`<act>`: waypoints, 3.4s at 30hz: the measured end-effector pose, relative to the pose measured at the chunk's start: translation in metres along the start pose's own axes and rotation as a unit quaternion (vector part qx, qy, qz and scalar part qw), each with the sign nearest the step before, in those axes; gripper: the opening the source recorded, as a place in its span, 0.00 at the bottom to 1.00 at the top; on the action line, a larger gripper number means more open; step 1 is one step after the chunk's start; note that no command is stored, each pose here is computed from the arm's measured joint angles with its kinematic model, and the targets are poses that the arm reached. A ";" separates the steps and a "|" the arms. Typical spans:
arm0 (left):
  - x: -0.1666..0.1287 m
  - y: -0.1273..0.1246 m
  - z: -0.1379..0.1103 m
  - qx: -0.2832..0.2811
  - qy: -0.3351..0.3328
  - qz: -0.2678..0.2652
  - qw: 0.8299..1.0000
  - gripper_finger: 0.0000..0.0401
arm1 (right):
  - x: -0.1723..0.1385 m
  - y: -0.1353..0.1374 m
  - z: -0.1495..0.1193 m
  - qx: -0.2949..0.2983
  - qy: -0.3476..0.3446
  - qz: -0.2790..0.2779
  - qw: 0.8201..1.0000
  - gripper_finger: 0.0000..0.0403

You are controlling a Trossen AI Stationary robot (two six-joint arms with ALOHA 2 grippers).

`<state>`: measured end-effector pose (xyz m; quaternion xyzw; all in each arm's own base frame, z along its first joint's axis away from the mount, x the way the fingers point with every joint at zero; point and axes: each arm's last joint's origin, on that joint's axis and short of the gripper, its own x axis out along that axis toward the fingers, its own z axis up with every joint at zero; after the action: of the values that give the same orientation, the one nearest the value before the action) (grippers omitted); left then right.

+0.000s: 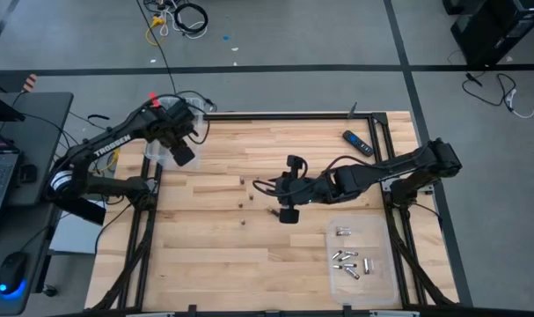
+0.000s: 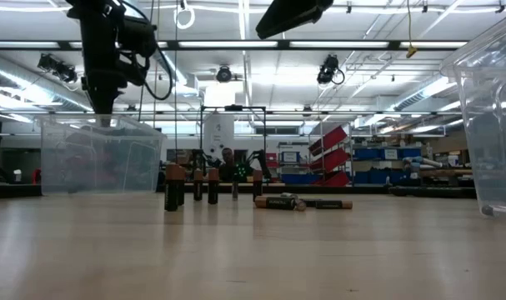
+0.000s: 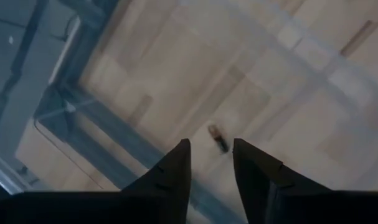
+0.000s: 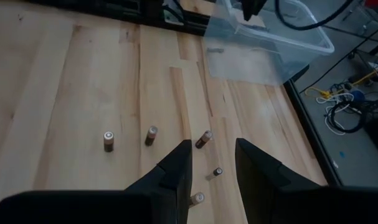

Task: Sort batteries
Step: Put the black and copper battery into the top transparent bin

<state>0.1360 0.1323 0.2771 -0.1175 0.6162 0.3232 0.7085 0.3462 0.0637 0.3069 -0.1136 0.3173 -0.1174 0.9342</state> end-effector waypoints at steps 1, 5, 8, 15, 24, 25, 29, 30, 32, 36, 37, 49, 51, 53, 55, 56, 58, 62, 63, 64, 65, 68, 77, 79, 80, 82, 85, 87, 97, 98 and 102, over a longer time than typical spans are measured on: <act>0.000 0.000 0.001 0.000 -0.005 0.001 1.000 0.31 | 0.001 0.000 -0.001 -0.001 0.003 -0.001 1.000 0.27; -0.006 0.000 0.006 -0.003 -0.057 0.002 0.998 0.34 | 0.014 -0.003 -0.003 0.021 0.012 -0.008 1.000 0.27; -0.016 -0.004 0.010 0.028 -0.131 -0.025 0.991 0.34 | 0.027 -0.009 -0.006 0.034 0.023 -0.016 0.999 0.27; -0.035 -0.040 -0.002 0.184 -0.279 -0.264 0.905 0.34 | 0.046 -0.025 -0.012 0.058 0.039 0.010 0.998 0.27; -0.023 -0.087 -0.010 0.238 -0.333 -0.310 0.858 0.34 | 0.048 -0.030 -0.011 0.053 0.034 0.010 0.998 0.27; -0.019 -0.093 -0.010 0.242 -0.343 -0.308 0.853 0.34 | 0.048 -0.030 -0.011 0.054 0.034 0.010 0.998 0.27; 0.006 -0.115 -0.016 0.253 -0.371 -0.303 0.841 0.34 | 0.048 -0.030 -0.011 0.055 0.037 0.010 0.998 0.27; 0.011 -0.120 -0.019 0.257 -0.381 -0.308 0.833 0.34 | 0.048 -0.030 -0.011 0.056 0.038 0.010 0.998 0.27; 0.020 -0.129 -0.024 0.262 -0.403 -0.319 0.817 0.34 | 0.048 -0.030 -0.012 0.059 0.040 0.010 0.997 0.27; 0.037 -0.142 -0.036 0.254 -0.447 -0.319 0.796 0.34 | 0.048 -0.030 -0.012 0.059 0.041 0.010 0.997 0.27; 0.041 -0.145 -0.039 0.247 -0.460 -0.317 0.791 0.34 | 0.048 -0.030 -0.012 0.059 0.041 0.010 0.997 0.27; 0.082 -0.168 -0.061 0.209 -0.477 -0.274 0.809 0.34 | 0.048 -0.030 -0.010 0.060 0.033 0.010 0.998 0.27; 0.088 -0.171 -0.062 0.211 -0.464 -0.264 0.819 0.34 | 0.048 -0.030 -0.010 0.061 0.031 0.010 0.998 0.27; 0.092 -0.174 -0.063 0.209 -0.457 -0.260 0.825 0.34 | 0.048 -0.030 -0.010 0.061 0.031 0.010 0.998 0.27; 0.093 -0.177 -0.062 0.207 -0.458 -0.261 0.824 0.34 | 0.048 -0.030 -0.010 0.062 0.030 0.010 0.998 0.27; 0.095 -0.179 -0.062 0.208 -0.457 -0.263 0.824 0.34 | 0.048 -0.030 -0.010 0.062 0.030 0.010 0.998 0.27; 0.098 -0.183 -0.062 0.210 -0.454 -0.266 0.824 0.34 | 0.048 -0.030 -0.010 0.062 0.029 0.010 0.998 0.27; 0.101 -0.188 -0.061 0.204 -0.460 -0.268 0.822 0.34 | 0.048 -0.030 -0.010 0.062 0.029 0.010 0.998 0.27; 0.102 -0.189 -0.060 0.202 -0.459 -0.266 0.823 0.34 | 0.048 -0.030 -0.010 0.062 0.029 0.010 0.998 0.27; 0.104 -0.189 -0.060 0.201 -0.458 -0.264 0.825 0.34 | 0.048 -0.030 -0.010 0.062 0.029 0.010 0.998 0.27; 0.105 -0.189 -0.060 0.201 -0.455 -0.261 0.827 0.34 | 0.048 -0.030 -0.010 0.062 0.029 0.010 0.998 0.27; 0.108 -0.190 -0.061 0.196 -0.449 -0.256 0.833 0.34 | 0.048 -0.030 -0.010 0.062 0.029 0.010 0.998 0.27; 0.114 -0.194 -0.059 0.194 -0.450 -0.255 0.834 0.34 | 0.048 -0.030 -0.009 0.062 0.027 0.010 0.998 0.27; 0.116 -0.195 -0.059 0.191 -0.447 -0.257 0.835 0.34 | 0.048 -0.030 -0.009 0.062 0.027 0.010 0.998 0.27; 0.117 -0.195 -0.059 0.190 -0.447 -0.257 0.835 0.34 | 0.048 -0.030 -0.009 0.062 0.027 0.010 0.998 0.27; 0.119 -0.197 -0.059 0.190 -0.445 -0.261 0.835 0.34 | 0.048 -0.030 -0.009 0.062 0.027 0.010 0.998 0.27; 0.121 -0.198 -0.058 0.187 -0.448 -0.263 0.834 0.34 | 0.048 -0.030 -0.009 0.062 0.027 0.010 0.998 0.27; 0.122 -0.199 -0.058 0.185 -0.447 -0.264 0.834 0.34 | 0.048 -0.030 -0.009 0.062 0.027 0.010 0.998 0.27; 0.122 -0.199 -0.058 0.191 -0.452 -0.262 0.831 0.41 | 0.048 -0.030 -0.009 0.062 0.026 0.010 0.998 0.27; 0.122 -0.199 -0.058 0.191 -0.452 -0.262 0.831 0.43 | 0.048 -0.030 -0.009 0.062 0.026 0.010 0.998 0.27; 0.122 -0.199 -0.057 0.190 -0.452 -0.261 0.831 0.47 | 0.048 -0.030 -0.009 0.062 0.026 0.010 0.998 0.27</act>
<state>0.2140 -0.0136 0.1026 0.0223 0.2224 0.0198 0.9745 0.3730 0.0202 0.2816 -0.0491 0.3347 -0.1306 0.9319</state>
